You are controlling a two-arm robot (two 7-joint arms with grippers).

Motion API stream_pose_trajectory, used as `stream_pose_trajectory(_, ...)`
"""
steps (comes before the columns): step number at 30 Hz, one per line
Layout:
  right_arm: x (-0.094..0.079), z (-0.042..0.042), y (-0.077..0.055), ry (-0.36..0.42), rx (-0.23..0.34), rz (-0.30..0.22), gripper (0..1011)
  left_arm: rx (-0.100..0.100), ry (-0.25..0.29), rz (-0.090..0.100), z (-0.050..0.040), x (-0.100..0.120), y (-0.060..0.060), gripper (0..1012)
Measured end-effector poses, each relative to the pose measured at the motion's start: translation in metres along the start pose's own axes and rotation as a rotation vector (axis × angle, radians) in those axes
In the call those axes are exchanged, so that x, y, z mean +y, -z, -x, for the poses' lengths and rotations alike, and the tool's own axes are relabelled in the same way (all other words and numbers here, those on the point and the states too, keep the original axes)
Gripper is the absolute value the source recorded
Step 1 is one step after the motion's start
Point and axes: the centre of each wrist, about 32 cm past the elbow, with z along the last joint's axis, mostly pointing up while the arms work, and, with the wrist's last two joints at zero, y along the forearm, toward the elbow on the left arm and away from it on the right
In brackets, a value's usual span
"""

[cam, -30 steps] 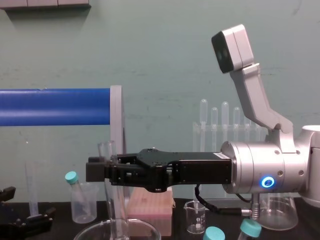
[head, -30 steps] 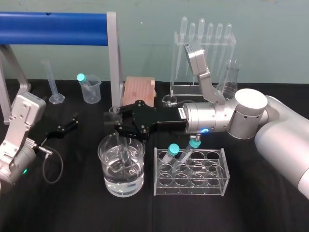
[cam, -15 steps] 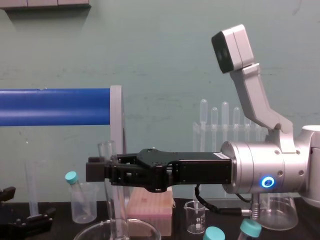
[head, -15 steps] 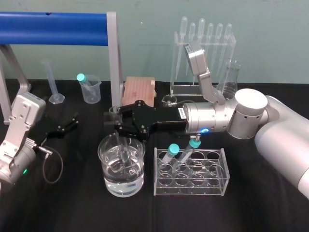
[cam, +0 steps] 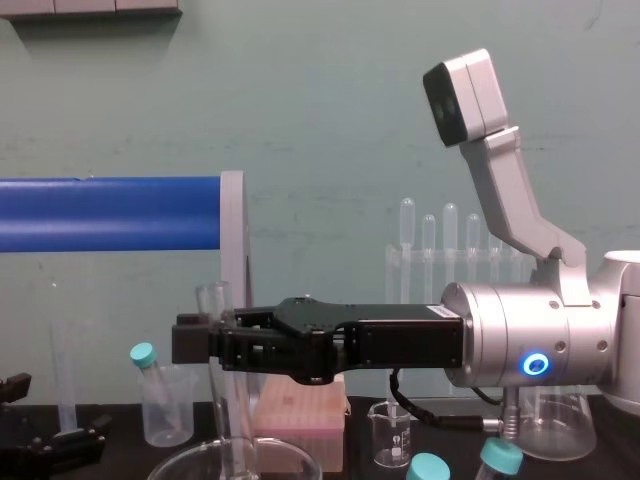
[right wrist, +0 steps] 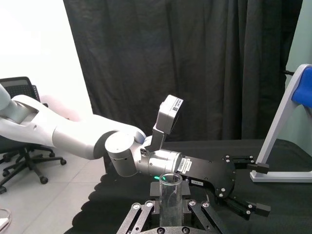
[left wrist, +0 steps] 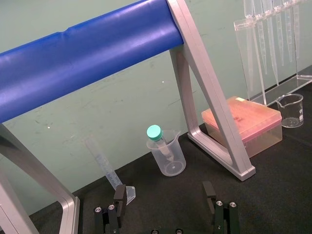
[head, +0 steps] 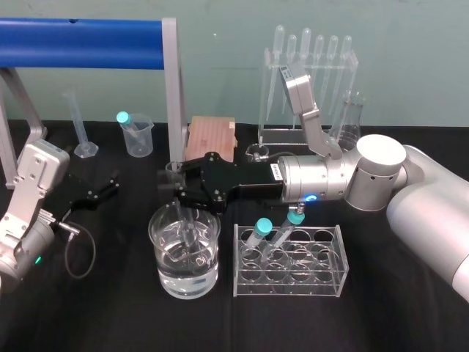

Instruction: Hold the test tube with one hand and immerse one end into the beaker, then return it to the test tube rack.

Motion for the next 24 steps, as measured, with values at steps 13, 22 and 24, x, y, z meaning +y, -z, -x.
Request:
stream_pose_trajectory(13, 0.0000, 0.0000, 0.0000, 0.000, 0.000, 0.000, 242, 0.000, 0.000, 0.000, 0.0000, 0.0000, 0.0000, 1000)
stream_pose_trajectory(22, 0.0000, 0.0000, 0.0000, 0.000, 0.000, 0.000, 242, 0.000, 0.000, 0.000, 0.0000, 0.0000, 0.0000, 1000)
stream_pose_trajectory(24, 0.0000, 0.0000, 0.0000, 0.000, 0.000, 0.000, 242, 0.000, 0.000, 0.000, 0.0000, 0.0000, 0.0000, 1000)
